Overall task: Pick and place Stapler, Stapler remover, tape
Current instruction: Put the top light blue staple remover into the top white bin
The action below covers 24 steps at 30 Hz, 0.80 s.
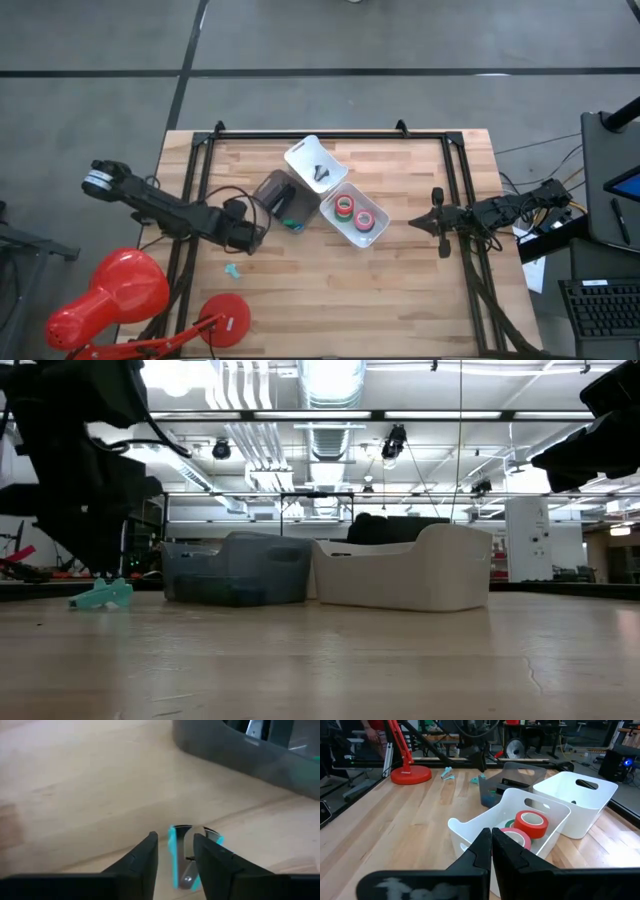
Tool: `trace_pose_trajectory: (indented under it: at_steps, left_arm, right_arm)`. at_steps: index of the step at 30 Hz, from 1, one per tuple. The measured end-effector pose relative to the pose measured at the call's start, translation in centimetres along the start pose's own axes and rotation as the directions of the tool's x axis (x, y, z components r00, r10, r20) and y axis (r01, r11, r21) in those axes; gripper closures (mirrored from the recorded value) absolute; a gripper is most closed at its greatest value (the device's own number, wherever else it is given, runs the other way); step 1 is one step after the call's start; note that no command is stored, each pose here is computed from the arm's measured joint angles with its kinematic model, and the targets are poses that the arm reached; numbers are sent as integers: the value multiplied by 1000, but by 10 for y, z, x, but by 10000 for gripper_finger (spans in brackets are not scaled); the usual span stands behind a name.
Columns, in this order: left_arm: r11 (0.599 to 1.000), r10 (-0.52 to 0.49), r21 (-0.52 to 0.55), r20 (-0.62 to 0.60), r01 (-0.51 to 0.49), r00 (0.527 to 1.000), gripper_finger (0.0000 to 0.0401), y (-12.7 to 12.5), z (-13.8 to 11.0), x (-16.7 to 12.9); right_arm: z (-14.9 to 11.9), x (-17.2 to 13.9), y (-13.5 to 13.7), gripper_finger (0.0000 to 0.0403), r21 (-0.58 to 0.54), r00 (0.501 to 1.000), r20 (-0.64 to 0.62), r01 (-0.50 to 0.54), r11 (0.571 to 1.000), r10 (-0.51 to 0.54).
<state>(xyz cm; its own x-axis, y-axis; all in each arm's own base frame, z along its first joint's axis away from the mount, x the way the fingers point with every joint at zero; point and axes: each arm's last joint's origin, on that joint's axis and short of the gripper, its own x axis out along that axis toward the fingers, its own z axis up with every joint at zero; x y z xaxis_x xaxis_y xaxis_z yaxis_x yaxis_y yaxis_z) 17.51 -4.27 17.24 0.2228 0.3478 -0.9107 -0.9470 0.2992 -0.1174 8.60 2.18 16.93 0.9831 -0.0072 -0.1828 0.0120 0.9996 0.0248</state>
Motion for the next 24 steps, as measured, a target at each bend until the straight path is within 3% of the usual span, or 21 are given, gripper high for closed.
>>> trace_pose_trajectory:
  at_steps: [8, 18, 24]
  left_arm:
    - [1000, 2, -4, -4, -2, 1000, 247, 5, -3, 8]
    - [1000, -17, -5, -8, 17, 1000, 252, 9, -8, 18]
    - [1000, -17, -3, -8, 17, 1000, 277, 9, -8, 18]
  right_arm:
    - [0, 0, 0, 394, 0, 1000, 0, 0, 1000, 0]
    - [0, 0, 0, 394, 0, 1000, 0, 1, 1000, -1]
    - [0, 0, 0, 394, 0, 1000, 0, 0, 1000, 0]
